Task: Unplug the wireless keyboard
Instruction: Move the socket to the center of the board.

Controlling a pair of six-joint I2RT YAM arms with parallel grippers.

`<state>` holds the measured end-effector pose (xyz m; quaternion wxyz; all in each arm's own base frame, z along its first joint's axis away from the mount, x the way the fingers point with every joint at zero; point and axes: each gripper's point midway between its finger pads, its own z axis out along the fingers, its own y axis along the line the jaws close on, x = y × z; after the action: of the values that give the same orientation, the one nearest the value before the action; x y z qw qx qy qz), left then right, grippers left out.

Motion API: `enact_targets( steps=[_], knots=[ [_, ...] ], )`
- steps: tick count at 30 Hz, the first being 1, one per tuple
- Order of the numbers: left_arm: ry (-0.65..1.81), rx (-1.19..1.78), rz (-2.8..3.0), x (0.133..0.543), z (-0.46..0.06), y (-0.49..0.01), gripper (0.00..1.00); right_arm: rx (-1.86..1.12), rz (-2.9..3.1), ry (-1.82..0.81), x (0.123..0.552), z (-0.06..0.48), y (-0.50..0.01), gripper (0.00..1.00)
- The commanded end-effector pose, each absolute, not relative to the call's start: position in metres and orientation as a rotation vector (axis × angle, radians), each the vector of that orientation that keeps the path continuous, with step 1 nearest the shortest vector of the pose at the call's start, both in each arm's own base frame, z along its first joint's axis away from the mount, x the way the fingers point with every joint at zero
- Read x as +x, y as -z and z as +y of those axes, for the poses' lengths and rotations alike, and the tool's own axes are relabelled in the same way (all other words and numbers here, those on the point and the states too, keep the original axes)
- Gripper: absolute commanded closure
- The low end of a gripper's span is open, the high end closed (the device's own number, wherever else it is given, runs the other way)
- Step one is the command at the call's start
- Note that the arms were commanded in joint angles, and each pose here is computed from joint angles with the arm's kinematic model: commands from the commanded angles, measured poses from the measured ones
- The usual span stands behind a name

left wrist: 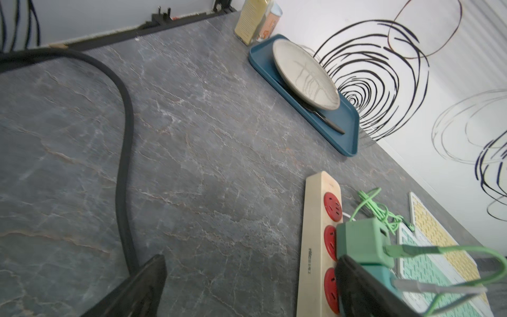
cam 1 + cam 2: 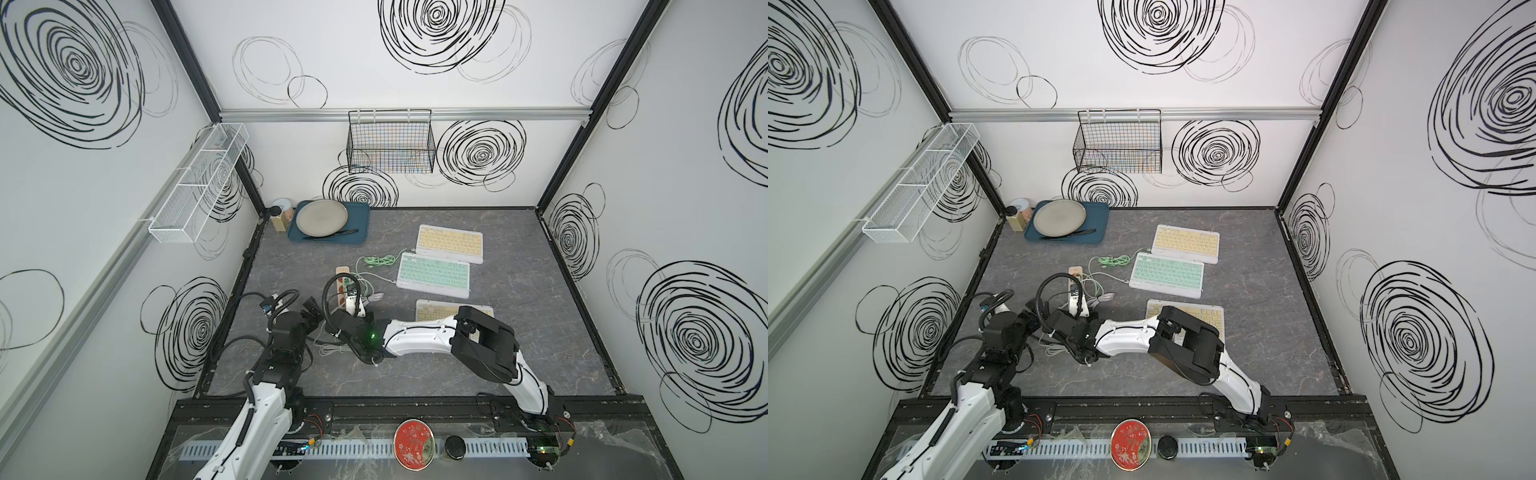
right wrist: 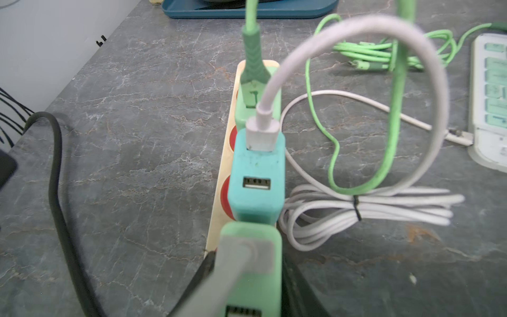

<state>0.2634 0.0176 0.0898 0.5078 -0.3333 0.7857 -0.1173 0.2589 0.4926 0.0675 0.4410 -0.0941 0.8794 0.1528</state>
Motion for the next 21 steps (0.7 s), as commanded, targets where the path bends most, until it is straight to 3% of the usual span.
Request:
enact_targets(
  steps=[1, 8, 15, 21],
  knots=[
    [0.432, -0.75, 1.862, 0.271, -0.001, -0.097, 0.01, -0.143, 2.166, -0.345, 0.28, 0.474, -0.093, 0.66],
    [0.416, -0.689, 1.872, 0.267, -0.019, -0.098, 0.01, -0.019, 2.185, -0.377, 0.287, 0.466, -0.096, 0.78],
    [0.429, -0.621, 1.875, 0.266, -0.039, -0.104, 0.0, -0.075, 2.141, -0.391, 0.273, 0.469, -0.1, 0.76],
    [0.408, -0.662, 1.877, 0.272, -0.026, -0.104, 0.0, -0.13, 2.099, -0.43, 0.266, 0.454, -0.097, 0.79]
  ],
)
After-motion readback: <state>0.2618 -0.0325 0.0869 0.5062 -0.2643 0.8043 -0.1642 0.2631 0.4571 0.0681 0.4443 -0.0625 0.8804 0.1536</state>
